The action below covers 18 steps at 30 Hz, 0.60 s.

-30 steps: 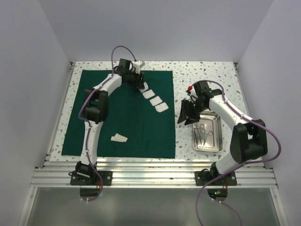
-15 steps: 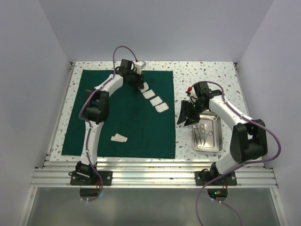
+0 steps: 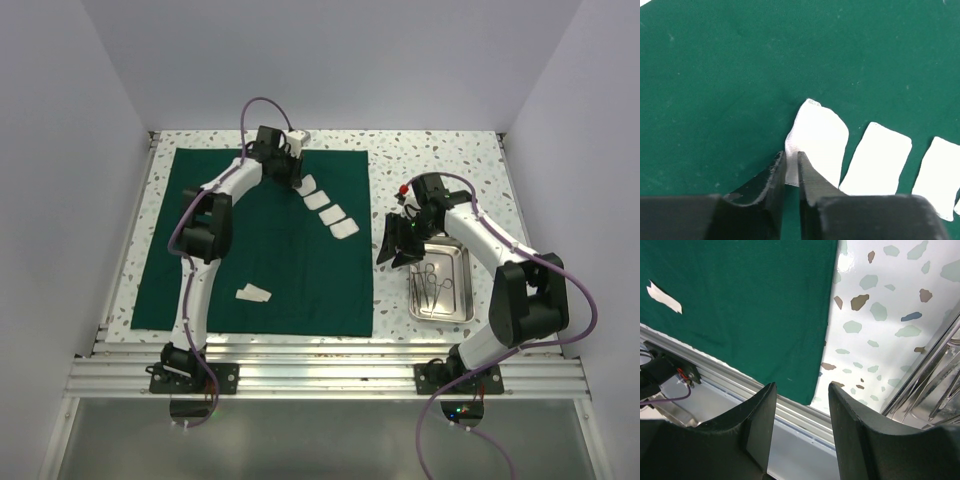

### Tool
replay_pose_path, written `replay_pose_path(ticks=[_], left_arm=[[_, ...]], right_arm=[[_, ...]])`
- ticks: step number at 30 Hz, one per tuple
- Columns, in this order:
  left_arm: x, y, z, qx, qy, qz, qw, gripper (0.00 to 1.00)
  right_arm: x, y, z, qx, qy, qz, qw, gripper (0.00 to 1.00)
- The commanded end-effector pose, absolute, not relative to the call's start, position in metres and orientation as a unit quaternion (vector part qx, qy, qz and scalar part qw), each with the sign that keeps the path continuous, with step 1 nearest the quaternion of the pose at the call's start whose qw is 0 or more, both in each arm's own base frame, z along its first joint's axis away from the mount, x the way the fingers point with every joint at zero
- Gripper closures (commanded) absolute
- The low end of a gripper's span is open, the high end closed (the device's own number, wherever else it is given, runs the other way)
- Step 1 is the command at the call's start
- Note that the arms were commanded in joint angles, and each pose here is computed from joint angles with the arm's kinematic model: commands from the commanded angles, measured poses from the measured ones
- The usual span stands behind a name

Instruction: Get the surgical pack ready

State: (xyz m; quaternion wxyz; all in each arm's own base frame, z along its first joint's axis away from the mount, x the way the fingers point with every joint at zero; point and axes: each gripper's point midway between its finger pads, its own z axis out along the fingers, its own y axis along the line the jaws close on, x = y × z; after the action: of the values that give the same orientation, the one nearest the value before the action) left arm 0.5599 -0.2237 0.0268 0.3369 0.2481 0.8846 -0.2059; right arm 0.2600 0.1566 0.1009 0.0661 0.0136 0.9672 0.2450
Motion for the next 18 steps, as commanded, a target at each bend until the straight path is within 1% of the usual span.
replay_pose_path(ticks=[1, 5, 6, 7, 17, 18], left_arm=[[0.543, -0.221, 0.011, 0.254, 0.898, -0.200, 0.298, 0.83], [0.543, -0.224, 0.016, 0.254, 0.896, -0.205, 0.301, 0.91], [0.544, -0.224, 0.018, 0.254, 0.895, -0.206, 0.303, 0.98], [0.545, -0.225, 0.024, 0.253, 0.894, -0.206, 0.308, 1.00], [0.565, -0.221, 0.088, 0.217, 0.881, -0.204, 0.368, 1.00], [0.564, -0.223, 0.093, 0.199, 0.883, -0.213, 0.368, 1.00]], right_arm=[[0.261, 0.157, 0.109, 0.015, 0.964, 0.253, 0.080, 0.50], [0.261, 0.157, 0.109, 0.015, 0.964, 0.253, 0.080, 0.50], [0.262, 0.157, 0.109, 0.014, 0.964, 0.253, 0.082, 0.50], [0.262, 0.157, 0.109, 0.015, 0.964, 0.252, 0.081, 0.50], [0.265, 0.158, 0.111, 0.014, 0.963, 0.255, 0.087, 0.51], [0.264, 0.159, 0.111, 0.013, 0.963, 0.256, 0.086, 0.51]])
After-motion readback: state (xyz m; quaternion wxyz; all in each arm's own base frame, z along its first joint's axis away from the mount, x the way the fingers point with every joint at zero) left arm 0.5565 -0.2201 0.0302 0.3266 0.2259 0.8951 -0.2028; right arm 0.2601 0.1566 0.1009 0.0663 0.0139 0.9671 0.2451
